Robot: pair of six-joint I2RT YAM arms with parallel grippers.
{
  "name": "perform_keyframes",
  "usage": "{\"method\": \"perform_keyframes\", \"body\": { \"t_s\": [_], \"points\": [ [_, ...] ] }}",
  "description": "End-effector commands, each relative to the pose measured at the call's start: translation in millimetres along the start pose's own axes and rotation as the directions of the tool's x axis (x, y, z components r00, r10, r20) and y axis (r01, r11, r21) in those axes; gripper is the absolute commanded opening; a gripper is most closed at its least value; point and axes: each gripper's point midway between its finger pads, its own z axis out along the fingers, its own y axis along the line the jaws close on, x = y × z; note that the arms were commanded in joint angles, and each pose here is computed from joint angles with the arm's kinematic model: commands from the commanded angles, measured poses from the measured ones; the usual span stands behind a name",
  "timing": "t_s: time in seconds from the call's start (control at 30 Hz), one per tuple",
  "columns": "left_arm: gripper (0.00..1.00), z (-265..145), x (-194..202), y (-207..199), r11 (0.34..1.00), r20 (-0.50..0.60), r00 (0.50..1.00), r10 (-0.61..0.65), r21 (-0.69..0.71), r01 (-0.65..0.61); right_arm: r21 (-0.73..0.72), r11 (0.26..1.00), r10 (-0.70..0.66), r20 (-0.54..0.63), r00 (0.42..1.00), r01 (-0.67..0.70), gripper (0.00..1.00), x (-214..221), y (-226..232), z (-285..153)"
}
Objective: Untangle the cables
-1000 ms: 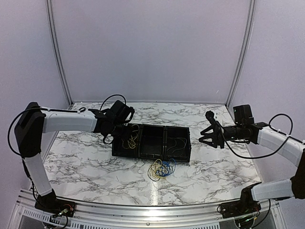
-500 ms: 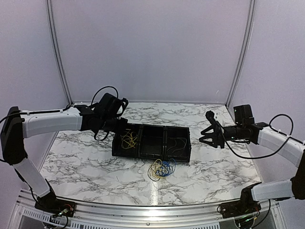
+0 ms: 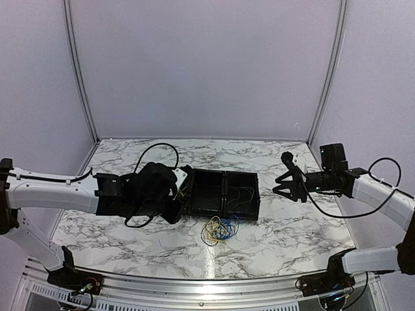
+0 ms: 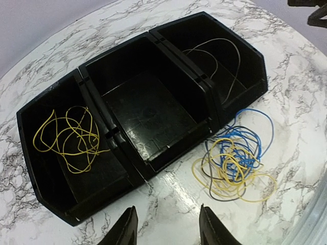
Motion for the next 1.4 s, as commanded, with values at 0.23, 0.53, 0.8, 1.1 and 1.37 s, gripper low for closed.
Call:
{"method": "perform_keyframes", "body": {
  "t_s": [0.23, 0.53, 0.8, 1.1, 1.37],
  "points": [
    [0.43, -24, 0, -19, 0.976, 0.152, 0.971, -0.182, 0.147, 0.16, 0.004, 1.0, -0.012, 0.006, 1.0, 0.012, 0.44, -3, -4, -3],
    [0.42, 2, 0, -62, 0.951, 0.122, 0.975, -0.187, 0.271, 0.149, -0.104, 0.992, -0.066, 0.003, 0.998, 0.066, 0.44, -6, 24, 10],
    [0.41, 48, 16, -76, 0.927, -0.03, 0.949, -0.313, 0.21, 0.312, -0.16, 0.983, -0.102, -0.044, 0.994, 0.094, 0.44, -1, 41, 27],
    [0.34, 82, 26, -85, 0.913, -0.127, 0.936, -0.327, 0.212, 0.348, -0.15, 0.985, -0.096, -0.066, 0.993, 0.085, 0.44, 5, 38, 30],
    [0.07, 76, 20, -82, 0.918, -0.128, 0.941, -0.314, 0.212, 0.335, -0.128, 0.988, -0.102, -0.081, 0.992, 0.091, 0.44, 7, 34, 30]
  ]
}}
